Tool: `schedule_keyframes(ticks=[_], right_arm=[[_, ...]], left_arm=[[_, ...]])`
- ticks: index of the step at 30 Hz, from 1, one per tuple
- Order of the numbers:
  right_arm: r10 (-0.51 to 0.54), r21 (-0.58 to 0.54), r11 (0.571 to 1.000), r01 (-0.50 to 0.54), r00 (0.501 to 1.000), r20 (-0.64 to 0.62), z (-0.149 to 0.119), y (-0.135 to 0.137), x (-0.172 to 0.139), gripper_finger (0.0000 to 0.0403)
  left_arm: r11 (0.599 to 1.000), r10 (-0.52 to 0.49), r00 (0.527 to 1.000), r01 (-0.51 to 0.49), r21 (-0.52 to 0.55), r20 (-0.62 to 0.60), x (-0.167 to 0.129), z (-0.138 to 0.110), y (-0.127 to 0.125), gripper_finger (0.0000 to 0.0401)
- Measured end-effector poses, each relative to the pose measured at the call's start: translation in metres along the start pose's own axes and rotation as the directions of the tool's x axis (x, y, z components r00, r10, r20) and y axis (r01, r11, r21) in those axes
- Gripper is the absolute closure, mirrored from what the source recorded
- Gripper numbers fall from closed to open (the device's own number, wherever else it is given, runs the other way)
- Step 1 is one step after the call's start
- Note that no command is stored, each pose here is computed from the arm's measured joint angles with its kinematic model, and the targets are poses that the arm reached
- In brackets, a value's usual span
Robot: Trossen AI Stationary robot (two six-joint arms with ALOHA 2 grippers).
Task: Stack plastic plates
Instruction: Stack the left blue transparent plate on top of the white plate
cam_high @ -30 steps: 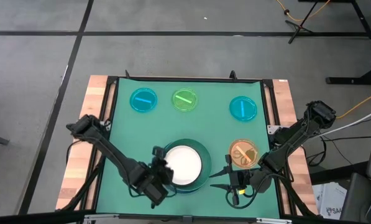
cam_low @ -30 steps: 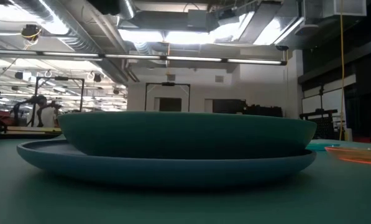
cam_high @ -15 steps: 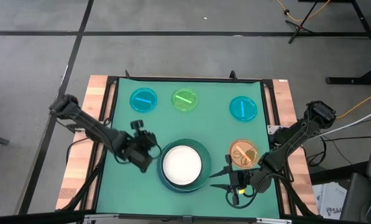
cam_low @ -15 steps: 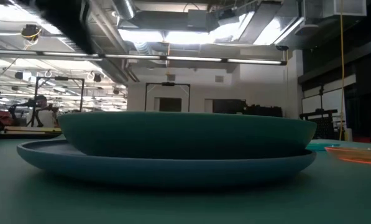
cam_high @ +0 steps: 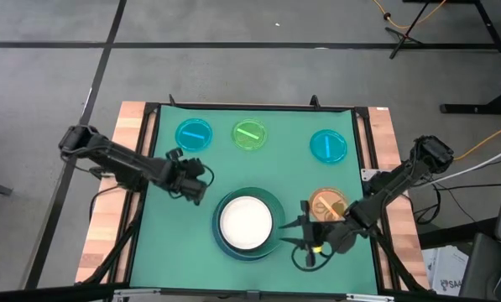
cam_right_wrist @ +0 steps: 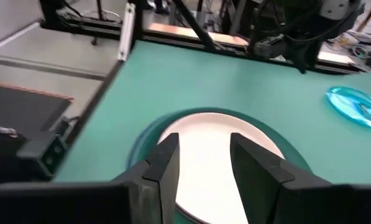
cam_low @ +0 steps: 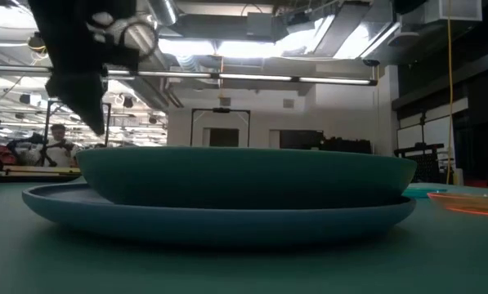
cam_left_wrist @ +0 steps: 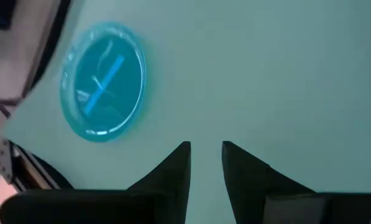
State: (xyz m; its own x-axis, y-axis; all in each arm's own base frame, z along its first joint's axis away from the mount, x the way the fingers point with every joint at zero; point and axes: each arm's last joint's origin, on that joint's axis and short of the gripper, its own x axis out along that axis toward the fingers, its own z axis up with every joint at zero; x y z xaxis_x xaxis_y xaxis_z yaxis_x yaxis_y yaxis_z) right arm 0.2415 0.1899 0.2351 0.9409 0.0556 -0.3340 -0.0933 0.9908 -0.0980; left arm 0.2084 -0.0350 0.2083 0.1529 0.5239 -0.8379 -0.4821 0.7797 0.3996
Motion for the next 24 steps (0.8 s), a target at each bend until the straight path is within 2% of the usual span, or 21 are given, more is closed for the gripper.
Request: schedule_keyframes(ticks=[4, 9, 14, 21, 24], right_arm=[[-0.038, -0.020, 0.999, 0.037, 0.999, -0.033, -0.002, -0.010, 0.006, 0.0269], [-0.071, -0.082, 0.995, 0.064, 0.995, -0.077, -0.006, -0.018, 0.010, 0.0269], [-0.092, -0.096, 0.992, 0.082, 0.990, -0.105, -0.008, -0.023, 0.012, 0.0269], [-0.090, -0.098, 0.992, 0.079, 0.990, -0.109, -0.009, -0.023, 0.012, 0.0269], [-0.084, -0.087, 0.993, 0.074, 0.989, -0.120, -0.010, -0.023, 0.011, 0.0269]], left_arm=[[1.000, -0.021, 0.997, 0.021, 0.001, -0.076, 0.017, 0.004, 0.011, 0.0289], [0.999, -0.042, 0.995, 0.041, -0.018, -0.091, 0.033, 0.017, 0.027, 0.0247], [0.999, -0.047, 0.992, 0.047, -0.009, -0.116, 0.046, 0.025, 0.045, 0.0213], [0.998, -0.042, 0.992, 0.048, 0.051, -0.121, 0.055, 0.031, 0.060, 0.0204], [0.991, -0.123, 0.980, 0.131, 0.041, -0.154, 0.061, 0.033, 0.069, 0.0209]])
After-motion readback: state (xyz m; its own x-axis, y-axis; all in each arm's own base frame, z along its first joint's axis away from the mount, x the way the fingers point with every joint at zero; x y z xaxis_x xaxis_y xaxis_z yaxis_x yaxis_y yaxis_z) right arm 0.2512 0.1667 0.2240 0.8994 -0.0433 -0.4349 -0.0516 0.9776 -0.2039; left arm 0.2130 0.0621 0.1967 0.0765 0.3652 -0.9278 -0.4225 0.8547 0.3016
